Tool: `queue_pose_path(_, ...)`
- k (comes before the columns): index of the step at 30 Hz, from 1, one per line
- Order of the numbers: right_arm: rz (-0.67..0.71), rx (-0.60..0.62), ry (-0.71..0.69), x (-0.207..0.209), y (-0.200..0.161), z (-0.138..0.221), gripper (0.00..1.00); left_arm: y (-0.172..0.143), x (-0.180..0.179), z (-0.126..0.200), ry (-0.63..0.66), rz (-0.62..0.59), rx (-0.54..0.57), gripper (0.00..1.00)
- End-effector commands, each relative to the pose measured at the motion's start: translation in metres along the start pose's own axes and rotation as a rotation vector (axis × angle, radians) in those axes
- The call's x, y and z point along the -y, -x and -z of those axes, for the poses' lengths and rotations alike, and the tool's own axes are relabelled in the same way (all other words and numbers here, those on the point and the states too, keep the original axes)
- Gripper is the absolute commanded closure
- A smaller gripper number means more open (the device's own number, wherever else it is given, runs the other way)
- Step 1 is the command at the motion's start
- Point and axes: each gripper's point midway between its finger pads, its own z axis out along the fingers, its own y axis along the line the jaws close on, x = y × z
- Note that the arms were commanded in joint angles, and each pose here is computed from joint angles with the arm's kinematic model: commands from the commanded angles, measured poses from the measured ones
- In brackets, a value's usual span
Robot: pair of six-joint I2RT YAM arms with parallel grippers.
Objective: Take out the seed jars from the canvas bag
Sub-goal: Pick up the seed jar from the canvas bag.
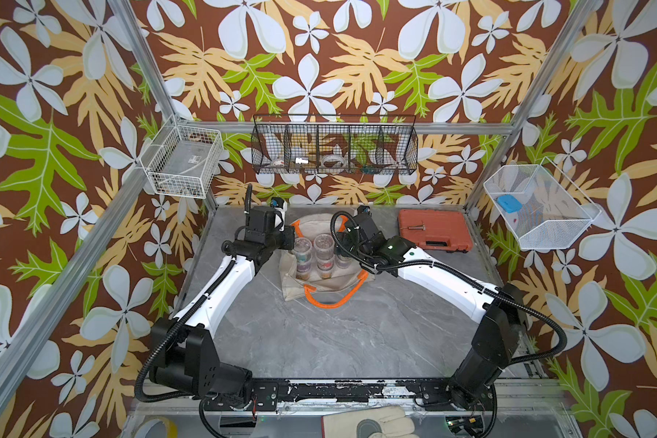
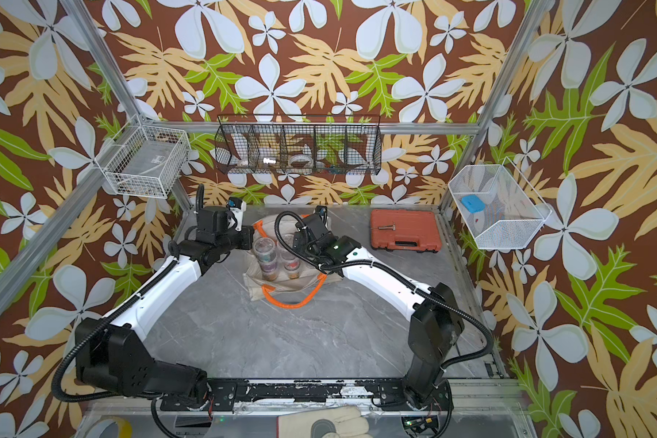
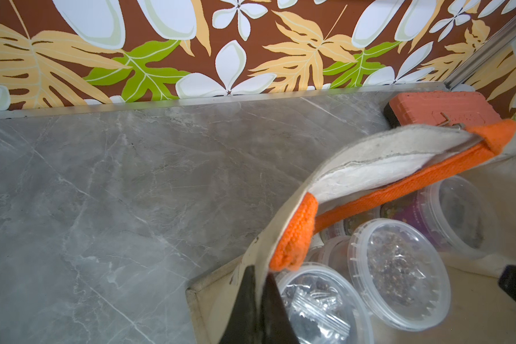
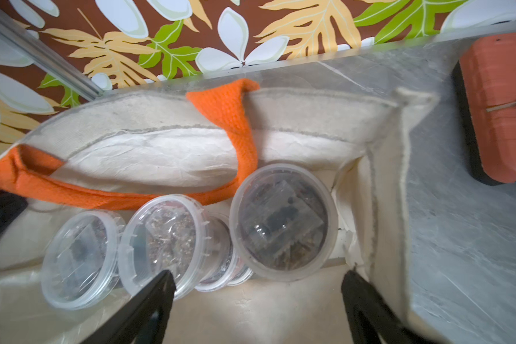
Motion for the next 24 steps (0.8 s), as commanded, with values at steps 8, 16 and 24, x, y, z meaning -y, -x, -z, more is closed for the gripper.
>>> queue_pose_path(8,-0.060,0.064,-0.058,0.006,0.014,-0.010,0.19,0.005,0.006,0.001,-0.034,0.026,0.017,1.00)
queue_pose_path(16,-0.061,0.060,-0.086,0.004,0.014,-0.024,0.15,0.004,0.009,0.001,-0.054,0.032,0.013,1.00)
queue_pose_path(24,-0.053,0.056,-0.120,0.007,0.012,-0.034,0.24,0.004,0.012,0.002,-0.067,0.031,0.016,1.00)
